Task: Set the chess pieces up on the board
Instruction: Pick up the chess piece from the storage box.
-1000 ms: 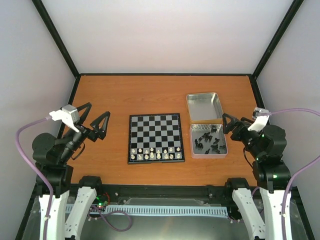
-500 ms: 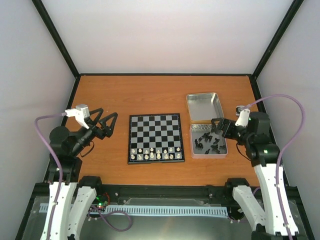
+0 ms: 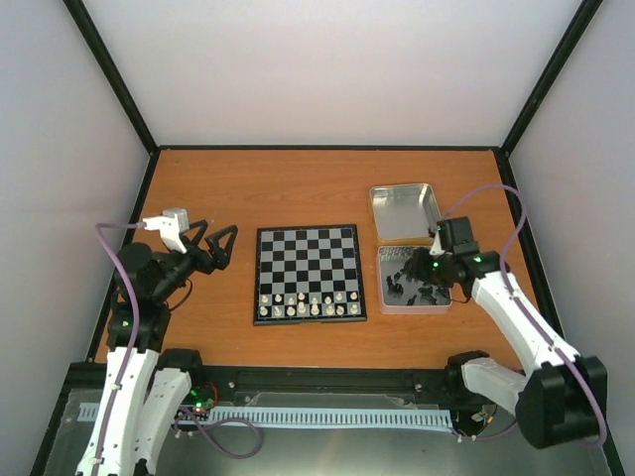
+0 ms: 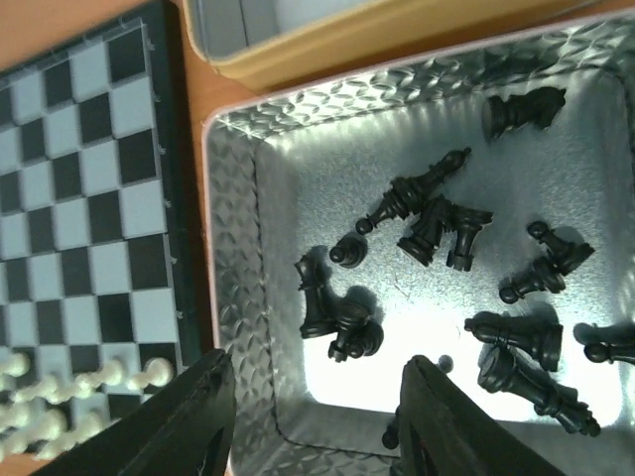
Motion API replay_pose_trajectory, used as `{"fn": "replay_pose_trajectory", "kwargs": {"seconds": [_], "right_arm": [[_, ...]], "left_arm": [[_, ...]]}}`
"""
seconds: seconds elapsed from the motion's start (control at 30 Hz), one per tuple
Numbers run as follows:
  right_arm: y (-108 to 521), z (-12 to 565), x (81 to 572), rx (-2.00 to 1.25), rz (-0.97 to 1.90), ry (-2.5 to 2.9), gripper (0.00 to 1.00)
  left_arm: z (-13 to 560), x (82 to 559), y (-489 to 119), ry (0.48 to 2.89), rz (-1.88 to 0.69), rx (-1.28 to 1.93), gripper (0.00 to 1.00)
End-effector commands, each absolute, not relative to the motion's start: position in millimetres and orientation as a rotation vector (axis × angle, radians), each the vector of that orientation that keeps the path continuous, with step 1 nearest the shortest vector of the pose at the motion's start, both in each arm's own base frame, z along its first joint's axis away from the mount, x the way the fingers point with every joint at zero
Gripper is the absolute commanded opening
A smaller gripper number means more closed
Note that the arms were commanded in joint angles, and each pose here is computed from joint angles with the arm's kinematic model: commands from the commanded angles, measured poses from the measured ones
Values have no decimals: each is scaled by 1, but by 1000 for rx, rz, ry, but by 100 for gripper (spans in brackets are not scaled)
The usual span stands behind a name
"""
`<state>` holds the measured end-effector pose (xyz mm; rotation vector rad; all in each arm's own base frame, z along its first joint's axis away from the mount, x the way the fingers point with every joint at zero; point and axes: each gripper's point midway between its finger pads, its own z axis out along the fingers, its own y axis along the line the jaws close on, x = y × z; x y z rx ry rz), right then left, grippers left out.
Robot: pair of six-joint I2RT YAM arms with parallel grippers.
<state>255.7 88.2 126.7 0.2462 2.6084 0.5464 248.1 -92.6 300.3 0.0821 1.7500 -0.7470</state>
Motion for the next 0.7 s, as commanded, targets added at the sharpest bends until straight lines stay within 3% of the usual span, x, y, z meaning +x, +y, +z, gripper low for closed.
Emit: {"fn": "replay_pose_trajectory", "kwargs": {"seconds": [0.0,0.07,0.1,0.4,0.67], "right_arm": [[87,112,272,251,320,2630,40],[89,104,278,242,252,2650,24],[90,100,282,235,230,2663,23],[112,73,294,151,236,2729,39],[114,54,300,154,167,2767,30]], "left_arm": [[303,246,-85,1743,-653,101,100],[303,244,-83,1753,-642,95,100],[304,242,-83,1757,-638,95,100],[298,236,-81,1772,-626,90,100],[296,237,-81,1776,-622,89,100]]}}
